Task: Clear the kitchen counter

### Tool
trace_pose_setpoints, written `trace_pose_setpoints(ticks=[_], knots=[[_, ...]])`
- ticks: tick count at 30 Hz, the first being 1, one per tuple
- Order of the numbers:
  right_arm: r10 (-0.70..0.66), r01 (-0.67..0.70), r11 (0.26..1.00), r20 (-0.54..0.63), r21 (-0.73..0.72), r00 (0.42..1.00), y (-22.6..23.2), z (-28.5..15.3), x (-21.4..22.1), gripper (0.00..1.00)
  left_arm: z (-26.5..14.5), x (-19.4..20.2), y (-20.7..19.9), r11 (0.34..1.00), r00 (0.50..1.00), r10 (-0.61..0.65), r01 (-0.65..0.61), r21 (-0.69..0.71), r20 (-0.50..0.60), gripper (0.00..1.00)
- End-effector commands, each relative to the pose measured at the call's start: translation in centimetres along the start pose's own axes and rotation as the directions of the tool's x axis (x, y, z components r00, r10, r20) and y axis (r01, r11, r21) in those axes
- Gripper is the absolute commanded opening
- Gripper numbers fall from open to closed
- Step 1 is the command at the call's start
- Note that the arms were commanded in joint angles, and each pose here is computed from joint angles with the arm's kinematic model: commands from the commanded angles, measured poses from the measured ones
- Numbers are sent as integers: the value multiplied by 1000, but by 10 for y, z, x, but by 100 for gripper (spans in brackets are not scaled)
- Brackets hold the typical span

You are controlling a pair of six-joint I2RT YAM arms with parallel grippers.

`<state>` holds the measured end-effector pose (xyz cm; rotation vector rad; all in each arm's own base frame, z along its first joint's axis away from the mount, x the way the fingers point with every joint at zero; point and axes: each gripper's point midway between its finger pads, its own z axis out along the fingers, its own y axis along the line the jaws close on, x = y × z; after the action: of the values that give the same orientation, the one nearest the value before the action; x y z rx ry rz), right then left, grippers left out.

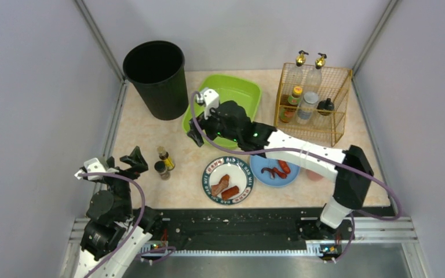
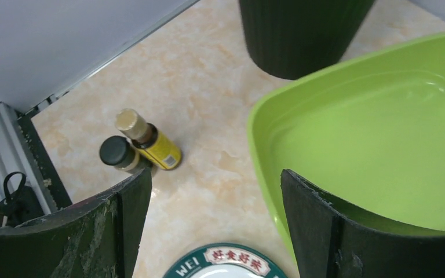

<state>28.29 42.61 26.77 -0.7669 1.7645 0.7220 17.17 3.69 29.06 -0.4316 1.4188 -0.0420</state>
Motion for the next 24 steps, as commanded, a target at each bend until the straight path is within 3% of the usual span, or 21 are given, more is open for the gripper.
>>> trace_pose_setpoints(ticks=[1,11,24], knots=[[-10,19,989,58,-145,998,53,20,-26,80,-16,-29,12,993,987,-119,118,17,112,99],[-8,16,962,32,-271,999,103,64,-8,80,-17,-30,17,992,985,-125,126,-4,116,98],[-12,11,950,-2,-312,1000,133,112,27,80,-18,-32,21,990,984,-133,137,-25,120,98]])
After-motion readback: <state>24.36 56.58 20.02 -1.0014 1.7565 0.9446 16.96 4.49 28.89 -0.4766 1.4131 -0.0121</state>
